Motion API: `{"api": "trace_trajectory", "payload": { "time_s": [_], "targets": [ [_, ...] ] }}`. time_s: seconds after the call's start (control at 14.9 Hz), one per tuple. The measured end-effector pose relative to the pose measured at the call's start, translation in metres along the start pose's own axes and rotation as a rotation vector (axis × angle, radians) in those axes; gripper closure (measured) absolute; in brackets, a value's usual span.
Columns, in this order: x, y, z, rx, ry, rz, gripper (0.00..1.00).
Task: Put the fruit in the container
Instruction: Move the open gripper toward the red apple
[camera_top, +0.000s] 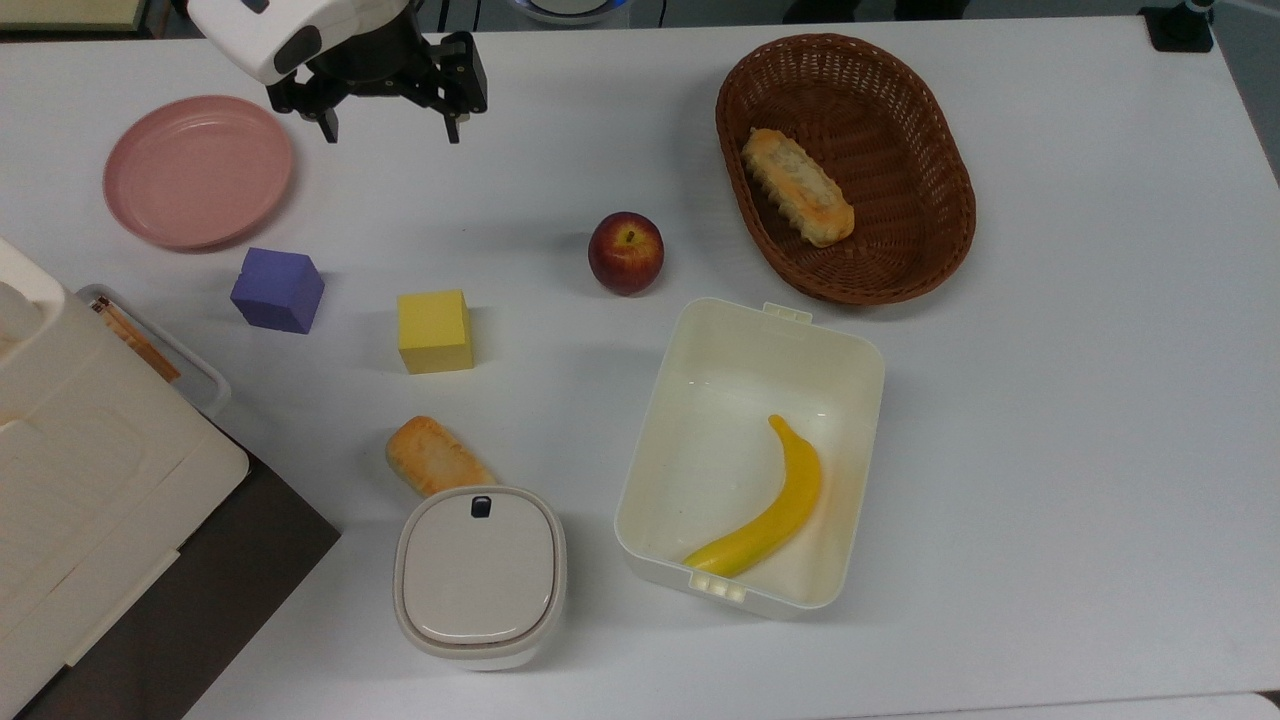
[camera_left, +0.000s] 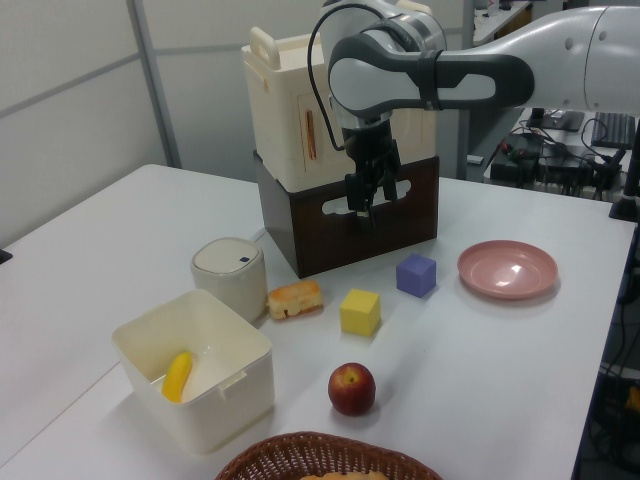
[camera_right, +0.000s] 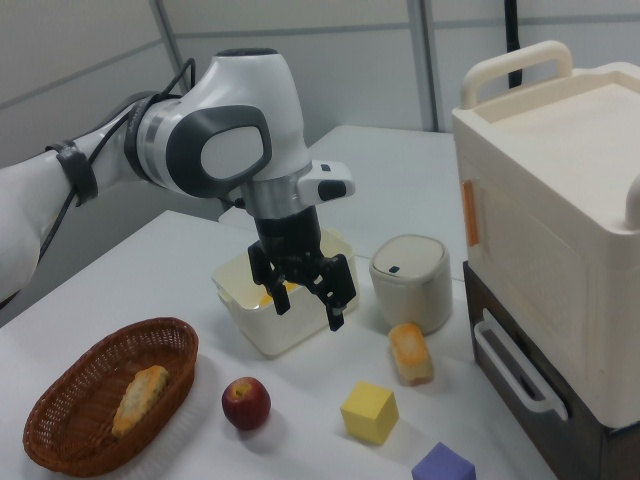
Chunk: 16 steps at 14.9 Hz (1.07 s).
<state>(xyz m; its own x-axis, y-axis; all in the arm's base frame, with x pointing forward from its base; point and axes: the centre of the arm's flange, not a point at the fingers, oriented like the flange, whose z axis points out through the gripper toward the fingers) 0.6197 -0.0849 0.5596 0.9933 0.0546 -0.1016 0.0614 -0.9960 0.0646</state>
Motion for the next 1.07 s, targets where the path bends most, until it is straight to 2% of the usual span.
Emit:
{"api": "trace_trajectory", "payload": {
  "time_s": [0.6,1.07],
  "targets": [
    [0.007,-0.037,0.006,0.001,-0.013,-0.063,0.0],
    [0.013,-0.1,0.069,0.008,-0.166,-0.184,0.0]
  ]
}}
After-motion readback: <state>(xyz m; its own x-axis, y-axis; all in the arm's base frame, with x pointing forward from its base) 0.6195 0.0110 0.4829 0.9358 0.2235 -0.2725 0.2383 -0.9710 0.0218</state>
